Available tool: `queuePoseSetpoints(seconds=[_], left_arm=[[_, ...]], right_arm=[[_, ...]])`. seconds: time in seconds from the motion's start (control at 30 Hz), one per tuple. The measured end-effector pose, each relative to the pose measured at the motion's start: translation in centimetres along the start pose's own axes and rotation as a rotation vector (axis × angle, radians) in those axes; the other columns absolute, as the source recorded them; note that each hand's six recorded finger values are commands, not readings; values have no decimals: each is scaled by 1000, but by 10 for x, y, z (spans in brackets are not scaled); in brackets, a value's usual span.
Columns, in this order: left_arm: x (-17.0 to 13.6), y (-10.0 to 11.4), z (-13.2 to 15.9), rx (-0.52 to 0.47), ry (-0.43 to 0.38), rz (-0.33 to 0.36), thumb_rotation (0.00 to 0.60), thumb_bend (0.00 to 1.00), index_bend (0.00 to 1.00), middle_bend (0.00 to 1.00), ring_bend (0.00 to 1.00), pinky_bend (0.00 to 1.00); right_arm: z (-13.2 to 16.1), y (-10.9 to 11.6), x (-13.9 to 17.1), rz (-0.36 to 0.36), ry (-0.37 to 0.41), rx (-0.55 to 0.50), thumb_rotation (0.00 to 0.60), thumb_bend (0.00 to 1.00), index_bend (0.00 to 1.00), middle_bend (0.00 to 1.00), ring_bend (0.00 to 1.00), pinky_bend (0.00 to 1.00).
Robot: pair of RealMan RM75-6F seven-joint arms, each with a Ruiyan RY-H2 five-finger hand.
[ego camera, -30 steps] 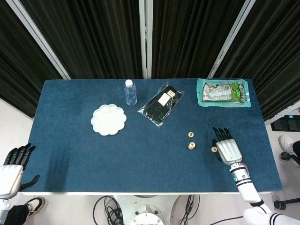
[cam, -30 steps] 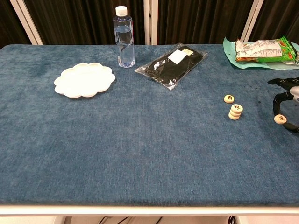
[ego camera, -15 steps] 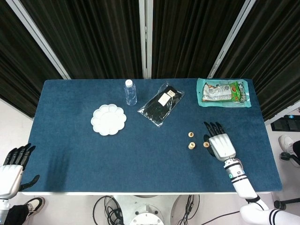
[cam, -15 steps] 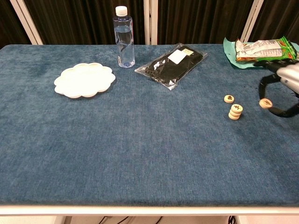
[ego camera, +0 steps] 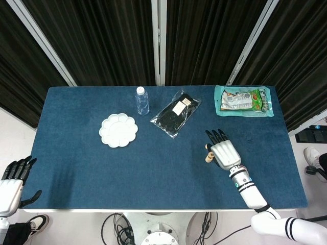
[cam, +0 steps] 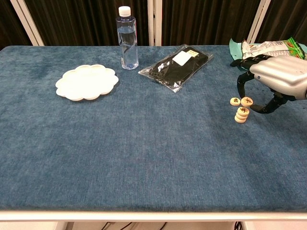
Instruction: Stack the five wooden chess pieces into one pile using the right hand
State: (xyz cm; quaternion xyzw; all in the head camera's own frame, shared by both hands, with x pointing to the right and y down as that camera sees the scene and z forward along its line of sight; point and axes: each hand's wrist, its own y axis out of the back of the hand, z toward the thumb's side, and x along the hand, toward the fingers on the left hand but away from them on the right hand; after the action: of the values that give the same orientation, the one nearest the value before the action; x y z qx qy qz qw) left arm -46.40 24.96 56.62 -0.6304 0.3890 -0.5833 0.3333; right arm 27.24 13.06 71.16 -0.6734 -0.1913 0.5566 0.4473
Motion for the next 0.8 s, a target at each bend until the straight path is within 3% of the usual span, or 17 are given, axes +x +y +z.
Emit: queuePoseSetpoints(seconds=[0.8], left_arm=[[1,-1,0,-1,-1,-3,600,236,36,0,0,0]], right_arm=[[5,-3,0,40,2,11,600,271,554,42,0,0]])
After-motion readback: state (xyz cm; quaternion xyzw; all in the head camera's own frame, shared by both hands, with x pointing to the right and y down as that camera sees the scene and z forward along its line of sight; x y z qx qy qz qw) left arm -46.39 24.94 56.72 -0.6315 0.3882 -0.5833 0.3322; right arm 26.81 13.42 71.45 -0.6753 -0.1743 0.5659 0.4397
